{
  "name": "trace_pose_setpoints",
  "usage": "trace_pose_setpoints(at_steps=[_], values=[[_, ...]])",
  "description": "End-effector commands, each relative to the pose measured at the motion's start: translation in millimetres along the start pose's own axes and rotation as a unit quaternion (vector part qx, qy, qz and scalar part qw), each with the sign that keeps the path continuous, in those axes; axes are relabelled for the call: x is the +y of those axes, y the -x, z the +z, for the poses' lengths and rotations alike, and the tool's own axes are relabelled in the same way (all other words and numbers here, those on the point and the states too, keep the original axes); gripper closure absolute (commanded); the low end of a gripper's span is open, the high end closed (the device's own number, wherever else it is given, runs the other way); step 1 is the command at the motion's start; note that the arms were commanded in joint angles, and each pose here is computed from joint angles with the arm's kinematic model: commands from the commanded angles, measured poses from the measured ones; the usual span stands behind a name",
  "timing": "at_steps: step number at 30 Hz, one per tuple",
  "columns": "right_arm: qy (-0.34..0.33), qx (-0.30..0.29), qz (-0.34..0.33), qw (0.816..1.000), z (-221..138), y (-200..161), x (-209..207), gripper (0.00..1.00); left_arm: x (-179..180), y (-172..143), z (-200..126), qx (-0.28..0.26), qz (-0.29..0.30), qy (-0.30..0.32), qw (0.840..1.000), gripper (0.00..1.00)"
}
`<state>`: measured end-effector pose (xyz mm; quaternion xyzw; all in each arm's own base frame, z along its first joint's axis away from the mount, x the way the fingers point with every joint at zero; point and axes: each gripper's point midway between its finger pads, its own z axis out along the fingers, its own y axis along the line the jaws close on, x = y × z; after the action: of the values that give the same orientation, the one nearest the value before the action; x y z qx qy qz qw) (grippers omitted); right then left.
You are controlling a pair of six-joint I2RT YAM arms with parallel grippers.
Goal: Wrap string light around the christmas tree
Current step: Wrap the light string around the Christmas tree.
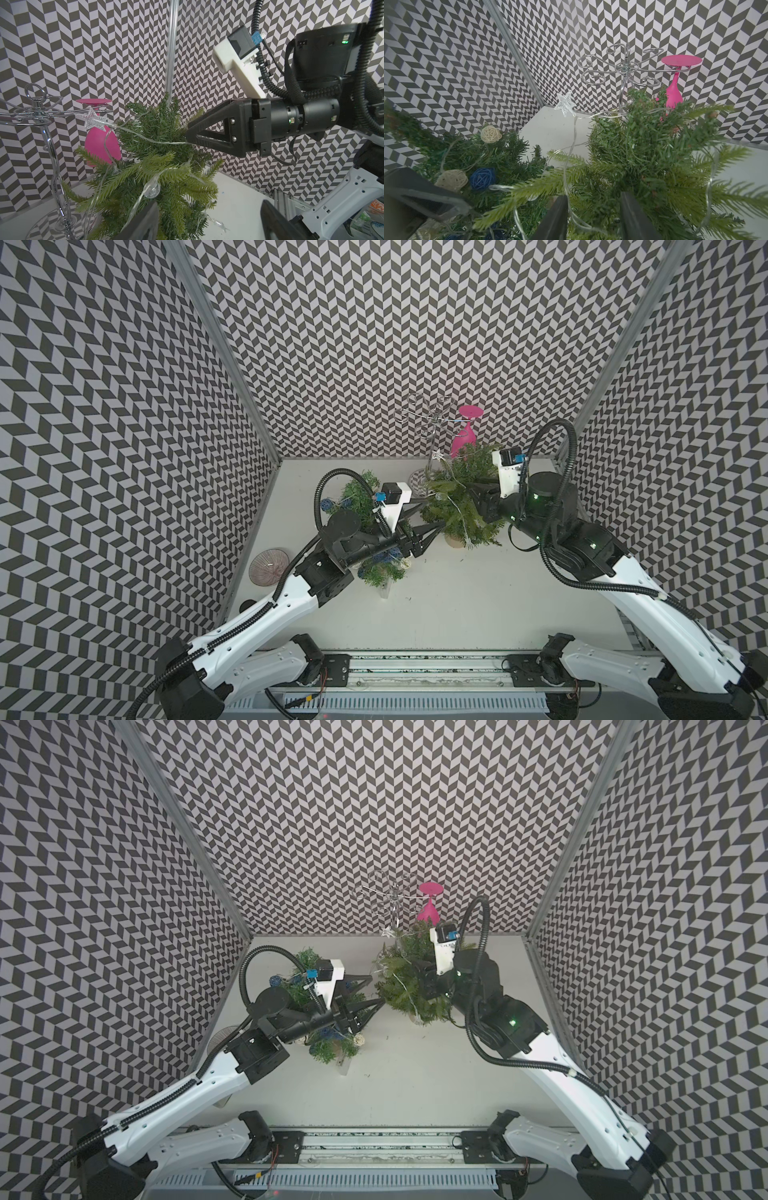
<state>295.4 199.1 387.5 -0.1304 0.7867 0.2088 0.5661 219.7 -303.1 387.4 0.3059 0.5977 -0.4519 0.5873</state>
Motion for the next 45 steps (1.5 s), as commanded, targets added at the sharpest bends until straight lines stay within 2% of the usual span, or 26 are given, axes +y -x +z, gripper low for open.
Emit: trace_pose_setpoints(at_steps=[1,3,5,7,9,12,14,19,23,29,38,45], values=[[0.012,-0.074,0.015,0.997,-26,34,3,0.57,-9,13,-4,-0.022,0.003,-0.017,1.0,0.23],[0.02,-0.094,0.02,0.995,-37,40,4,0.54,-13,19,-8,-0.032,0.006,-0.022,0.999,0.23],[0.043,-0.124,0.023,0.991,-50,45,9,0.41,-17,25,-13,-0.041,0.011,-0.027,0.999,0.18],[0.062,-0.154,0.03,0.986,-60,43,11,0.21,-21,31,-20,-0.051,0.014,-0.028,0.998,0.11],[0.078,-0.166,0.032,0.983,-64,31,12,0.17,-24,34,-27,-0.059,0.018,-0.031,0.998,0.02],[0.124,-0.159,0.013,0.979,-60,6,24,0.23,-27,32,-36,-0.063,0.019,-0.031,0.997,0.01],[0.164,-0.163,-0.002,0.973,-61,-7,36,0.31,-28,29,-42,-0.066,0.015,-0.031,0.997,0.04],[0.197,-0.161,-0.017,0.967,-60,-25,46,0.47,-32,20,-51,-0.064,0.008,-0.037,0.997,0.08],[0.191,-0.146,-0.017,0.971,-52,-40,45,0.49,-35,17,-57,-0.066,0.013,-0.037,0.997,0.09],[0.185,-0.122,0.003,0.975,-50,-56,45,0.58,-32,8,-58,-0.062,0.012,-0.031,0.998,0.09],[0.148,-0.06,0.015,0.987,-34,-93,43,0.57,-34,-2,-51,-0.049,0.008,-0.039,0.998,0.09],[0.087,-0.046,0.047,0.994,-34,-112,16,0.49,-39,-6,-48,-0.043,0.008,-0.047,0.998,0.09]])
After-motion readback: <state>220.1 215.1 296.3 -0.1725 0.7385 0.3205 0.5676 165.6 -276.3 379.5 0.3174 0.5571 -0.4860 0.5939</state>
